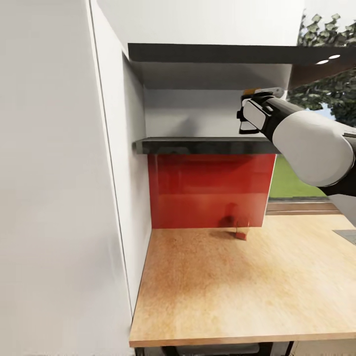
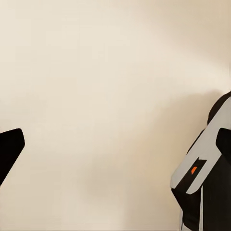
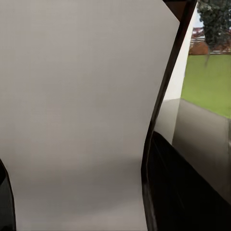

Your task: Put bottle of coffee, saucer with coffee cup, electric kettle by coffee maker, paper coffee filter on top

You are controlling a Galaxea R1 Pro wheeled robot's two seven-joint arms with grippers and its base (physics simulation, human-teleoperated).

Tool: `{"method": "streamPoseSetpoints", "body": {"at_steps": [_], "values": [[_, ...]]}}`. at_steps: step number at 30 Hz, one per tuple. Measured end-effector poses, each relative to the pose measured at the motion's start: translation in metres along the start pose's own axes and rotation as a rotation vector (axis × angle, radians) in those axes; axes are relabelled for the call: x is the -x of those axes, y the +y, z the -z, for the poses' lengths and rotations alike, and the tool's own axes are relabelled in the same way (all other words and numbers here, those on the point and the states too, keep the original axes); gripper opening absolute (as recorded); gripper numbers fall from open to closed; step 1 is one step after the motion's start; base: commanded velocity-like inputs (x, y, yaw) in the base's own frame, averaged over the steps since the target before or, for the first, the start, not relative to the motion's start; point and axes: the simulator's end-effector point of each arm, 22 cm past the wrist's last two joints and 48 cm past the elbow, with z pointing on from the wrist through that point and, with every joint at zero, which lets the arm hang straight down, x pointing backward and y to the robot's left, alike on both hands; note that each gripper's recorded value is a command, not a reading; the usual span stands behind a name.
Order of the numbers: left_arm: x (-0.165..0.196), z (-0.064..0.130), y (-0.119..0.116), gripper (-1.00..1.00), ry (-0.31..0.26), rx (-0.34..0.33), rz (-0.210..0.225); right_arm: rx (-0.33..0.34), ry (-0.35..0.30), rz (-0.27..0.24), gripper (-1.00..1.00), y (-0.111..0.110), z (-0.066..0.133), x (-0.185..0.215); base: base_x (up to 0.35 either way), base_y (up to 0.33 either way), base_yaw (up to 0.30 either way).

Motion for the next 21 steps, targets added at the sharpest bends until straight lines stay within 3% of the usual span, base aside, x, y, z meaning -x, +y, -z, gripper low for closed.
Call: {"method": "streamPoseSetpoints", "body": {"at_steps": [7,21], "values": [[0.0000,0.0000,0.0000,1.00,0.000,0.000,0.000,0.001,0.002,-0.004,-1.00,-0.0001,-0.0005,-0.0007,-0.057,0.000,0.000],[-0.0006,0.0000,-0.0010,1.00,0.001,-0.001,0.000,0.004,0.006,-0.003,-1.00,0.0017,-0.0011,-0.0033,-0.292,0.000,0.000]]}}
